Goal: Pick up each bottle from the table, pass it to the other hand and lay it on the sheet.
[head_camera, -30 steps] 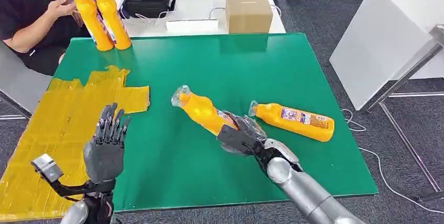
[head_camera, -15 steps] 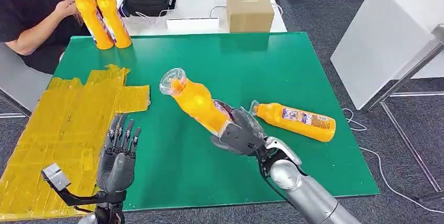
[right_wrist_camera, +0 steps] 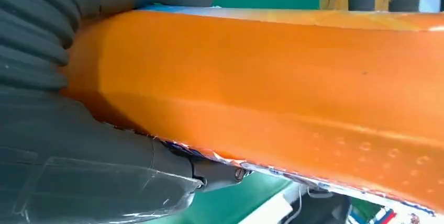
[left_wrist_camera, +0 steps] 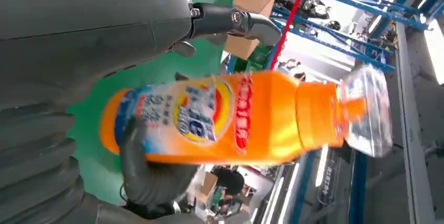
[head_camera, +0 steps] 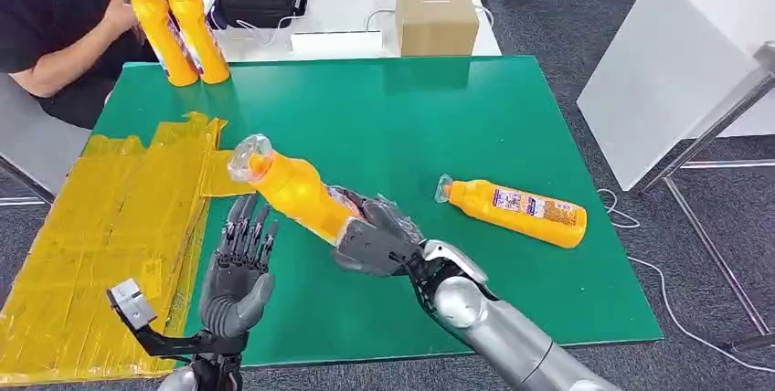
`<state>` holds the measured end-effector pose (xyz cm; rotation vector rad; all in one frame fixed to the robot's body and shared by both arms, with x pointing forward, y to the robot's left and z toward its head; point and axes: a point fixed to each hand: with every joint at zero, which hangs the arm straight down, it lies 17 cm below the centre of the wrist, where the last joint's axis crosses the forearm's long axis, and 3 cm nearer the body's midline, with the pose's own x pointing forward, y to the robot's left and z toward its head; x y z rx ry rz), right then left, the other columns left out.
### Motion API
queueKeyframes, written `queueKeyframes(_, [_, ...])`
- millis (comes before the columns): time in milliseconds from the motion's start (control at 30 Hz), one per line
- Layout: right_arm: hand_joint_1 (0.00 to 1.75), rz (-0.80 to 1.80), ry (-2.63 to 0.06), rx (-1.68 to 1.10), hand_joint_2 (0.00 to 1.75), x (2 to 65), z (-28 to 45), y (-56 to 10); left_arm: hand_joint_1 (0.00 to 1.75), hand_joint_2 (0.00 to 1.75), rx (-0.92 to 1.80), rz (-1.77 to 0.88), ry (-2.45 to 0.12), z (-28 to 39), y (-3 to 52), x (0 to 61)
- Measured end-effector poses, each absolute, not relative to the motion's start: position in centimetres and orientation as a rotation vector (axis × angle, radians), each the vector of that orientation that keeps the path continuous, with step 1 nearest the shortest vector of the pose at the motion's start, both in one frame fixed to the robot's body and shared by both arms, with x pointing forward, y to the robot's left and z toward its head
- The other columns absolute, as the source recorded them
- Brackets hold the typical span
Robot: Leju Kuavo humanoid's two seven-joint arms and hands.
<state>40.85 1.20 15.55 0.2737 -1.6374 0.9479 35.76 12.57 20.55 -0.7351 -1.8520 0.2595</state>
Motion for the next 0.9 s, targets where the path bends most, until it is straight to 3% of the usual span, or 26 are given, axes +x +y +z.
queueKeyframes(567, [1.75,1.226,-1.469,0.361,1.75,35.8,11.6,8.2,0.0,1.75,-0.696,0.324,-1.833,19.6,14.4,36.4])
queueKeyframes(900, [1.75,1.417,-1.514,0.431,1.75,31.8,11.9,10.2,0.0,1.75,-0.657,0.353,-1.84,18.3,16.2,36.0])
